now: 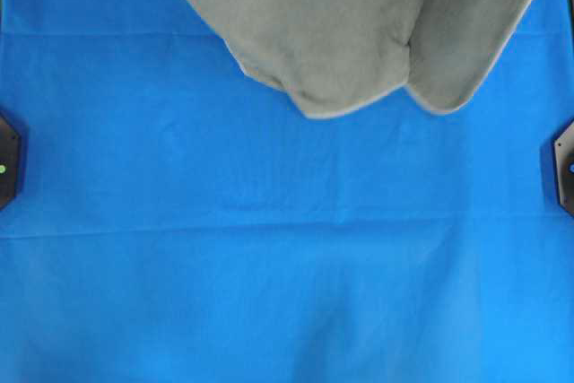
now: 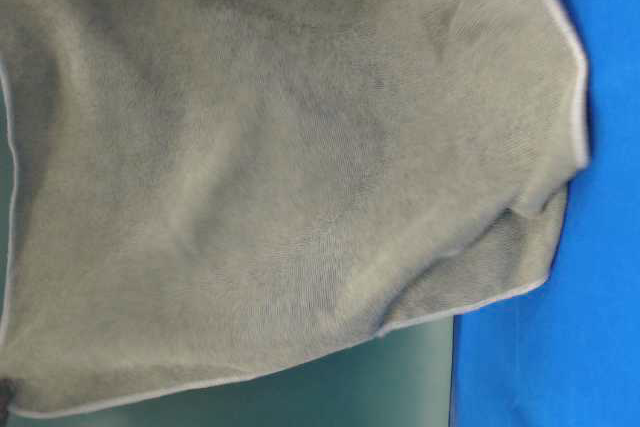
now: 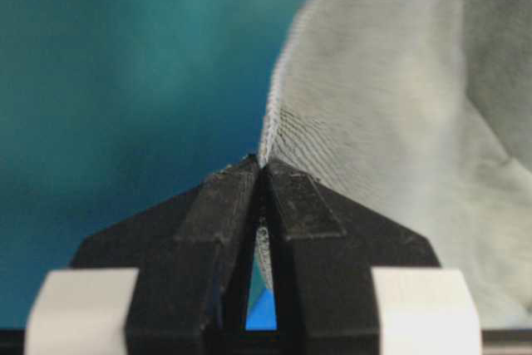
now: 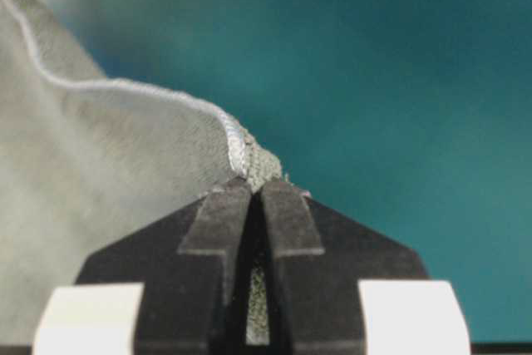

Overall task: Fold a large towel.
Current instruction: 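Lift the towel with both grippers and shake it out flat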

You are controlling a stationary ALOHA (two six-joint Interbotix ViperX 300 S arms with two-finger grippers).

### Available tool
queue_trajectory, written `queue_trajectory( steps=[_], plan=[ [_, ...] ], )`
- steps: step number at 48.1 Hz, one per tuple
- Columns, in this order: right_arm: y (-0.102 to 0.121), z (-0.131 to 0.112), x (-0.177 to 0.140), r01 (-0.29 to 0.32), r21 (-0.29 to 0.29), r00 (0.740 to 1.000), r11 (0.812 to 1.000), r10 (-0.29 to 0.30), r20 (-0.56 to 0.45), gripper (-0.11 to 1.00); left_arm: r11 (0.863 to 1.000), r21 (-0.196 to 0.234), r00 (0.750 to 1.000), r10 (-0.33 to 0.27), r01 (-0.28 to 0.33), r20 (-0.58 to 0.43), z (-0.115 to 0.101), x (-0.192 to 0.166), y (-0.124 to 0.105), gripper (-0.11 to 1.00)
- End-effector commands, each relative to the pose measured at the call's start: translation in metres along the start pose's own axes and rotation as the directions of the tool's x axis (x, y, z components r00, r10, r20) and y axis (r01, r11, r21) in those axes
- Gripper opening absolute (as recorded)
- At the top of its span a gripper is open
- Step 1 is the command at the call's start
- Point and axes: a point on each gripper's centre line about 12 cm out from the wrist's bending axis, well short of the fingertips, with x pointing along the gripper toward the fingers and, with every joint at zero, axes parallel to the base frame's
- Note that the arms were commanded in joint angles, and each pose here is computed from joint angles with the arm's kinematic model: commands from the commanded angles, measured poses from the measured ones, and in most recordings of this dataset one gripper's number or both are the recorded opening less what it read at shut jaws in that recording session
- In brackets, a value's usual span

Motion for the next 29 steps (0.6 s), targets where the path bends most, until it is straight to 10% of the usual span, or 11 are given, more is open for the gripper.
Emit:
queue_trajectory(
  steps=[1, 9, 15, 22, 29],
  plan=[
    [-0.002, 0.014, -0.002, 0.007, 0.012, 1.000, 1.000, -0.007, 0.014, 0.01, 0.999, -0.018, 0.999, -0.027, 0.028, 0.040, 0.018, -0.011, -0.006, 0.01],
    [0.024, 0.026, -0.024, -0.155, 0.102, 0.988, 0.983, 0.156, 0.000, 0.01, 0.983, -0.049, 0.984, -0.173, 0.175, 0.043, 0.033, -0.045, -0.039, 0.01],
    [0.054, 0.030, -0.049, -0.348, 0.165, 0.935, 0.923, 0.353, -0.002, 0.01, 0.935, -0.168, 0.950, -0.312, 0.311, 0.024, 0.037, -0.074, -0.068, 0.01],
    [0.084, 0.030, -0.073, -0.532, 0.223, 0.836, 0.817, 0.549, -0.018, 0.01, 0.821, -0.403, 0.899, -0.437, 0.403, 0.009, 0.033, -0.100, -0.092, 0.01],
    [0.113, 0.027, -0.092, -0.659, 0.323, 0.708, 0.679, 0.705, -0.039, 0.01, 0.708, -0.484, 0.816, -0.577, 0.515, 0.025, 0.035, -0.126, -0.119, 0.01]
  ],
)
